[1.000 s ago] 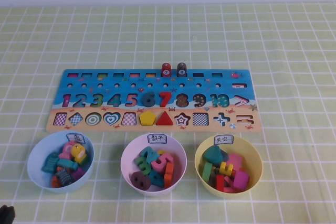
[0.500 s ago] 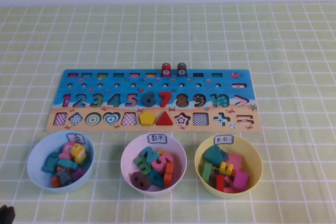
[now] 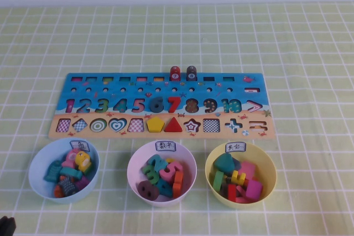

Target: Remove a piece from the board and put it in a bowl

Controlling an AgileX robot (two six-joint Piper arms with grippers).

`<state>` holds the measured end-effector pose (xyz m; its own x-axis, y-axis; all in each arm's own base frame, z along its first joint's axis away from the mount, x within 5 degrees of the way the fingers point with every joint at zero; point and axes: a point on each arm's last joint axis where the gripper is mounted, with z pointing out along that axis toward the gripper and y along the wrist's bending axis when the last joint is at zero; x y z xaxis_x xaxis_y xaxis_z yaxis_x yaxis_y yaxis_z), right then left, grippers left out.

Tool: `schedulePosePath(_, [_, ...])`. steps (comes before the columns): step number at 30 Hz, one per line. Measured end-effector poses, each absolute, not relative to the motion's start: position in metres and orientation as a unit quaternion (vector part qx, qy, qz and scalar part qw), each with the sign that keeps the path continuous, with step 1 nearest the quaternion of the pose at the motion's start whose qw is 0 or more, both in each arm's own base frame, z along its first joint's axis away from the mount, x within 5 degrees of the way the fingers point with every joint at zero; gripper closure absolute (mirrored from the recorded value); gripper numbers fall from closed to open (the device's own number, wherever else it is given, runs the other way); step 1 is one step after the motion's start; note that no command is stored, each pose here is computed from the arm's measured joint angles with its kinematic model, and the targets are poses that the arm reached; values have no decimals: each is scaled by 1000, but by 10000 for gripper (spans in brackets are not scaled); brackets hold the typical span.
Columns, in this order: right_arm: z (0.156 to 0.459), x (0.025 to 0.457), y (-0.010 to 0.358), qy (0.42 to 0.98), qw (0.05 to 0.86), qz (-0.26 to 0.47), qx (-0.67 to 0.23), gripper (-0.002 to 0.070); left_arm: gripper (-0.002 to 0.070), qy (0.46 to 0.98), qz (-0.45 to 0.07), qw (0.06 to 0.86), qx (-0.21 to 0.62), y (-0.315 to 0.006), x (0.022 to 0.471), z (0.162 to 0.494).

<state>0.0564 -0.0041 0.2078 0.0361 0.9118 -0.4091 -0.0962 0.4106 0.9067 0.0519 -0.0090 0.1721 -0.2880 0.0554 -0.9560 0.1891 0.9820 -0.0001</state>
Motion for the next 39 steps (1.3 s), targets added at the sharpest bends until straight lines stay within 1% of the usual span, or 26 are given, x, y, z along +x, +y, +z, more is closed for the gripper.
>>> schedulePosePath(4, [208,56,-9,550,631,396,379,694,680,800,-54,592,78,-9,52,172])
schedulePosePath(8, [208,56,-8,550,628,399,379,694,680,798,-28,595,94,-7,52,172])
schedulePosePath(10, [208,56,-5,559,621,406,370,694,680,797,-14,595,103,-6,53,172])
schedulePosePath(15, [206,56,5,591,599,426,331,694,680,796,1,595,112,-5,53,172])
schedulePosePath(19, [208,57,9,609,593,426,311,694,680,792,35,595,132,-2,53,172])
schedulePosePath(21, [220,60,11,629,598,405,287,694,680,790,45,595,138,-1,53,173])
schedulePosePath(22, [231,64,13,643,600,393,269,694,680,790,49,595,140,-1,53,173])
schedulePosePath(24, [251,74,19,675,600,367,221,694,680,789,53,595,143,0,53,173])
schedulePosePath(27, [284,99,35,731,578,341,121,694,680,788,59,595,147,0,53,173])
schedulePosePath(28, [298,113,42,754,562,330,76,694,680,788,60,596,147,0,53,173])
schedulePosePath(30, [315,137,55,791,521,320,-6,694,680,787,62,596,149,0,53,173])
schedulePosePath(31, [322,151,63,811,491,315,-52,694,680,787,63,596,149,0,53,173])
schedulePosePath(32, [326,160,67,822,470,313,-77,694,680,786,64,596,150,0,54,173])
schedulePosePath(34, [332,193,78,864,376,301,-148,694,680,786,66,596,151,1,54,173])
schedulePosePath(35, [330,207,83,880,327,305,-161,694,680,786,66,596,151,1,54,173])
schedulePosePath(36, [333,216,84,893,297,291,-174,694,680,786,66,596,151,1,54,173])
schedulePosePath(37, [329,238,90,910,241,277,-190,694,680,787,67,595,151,1,53,173])
schedulePosePath(39, [329,262,96,931,185,228,-216,694,680,788,68,593,151,1,53,173])
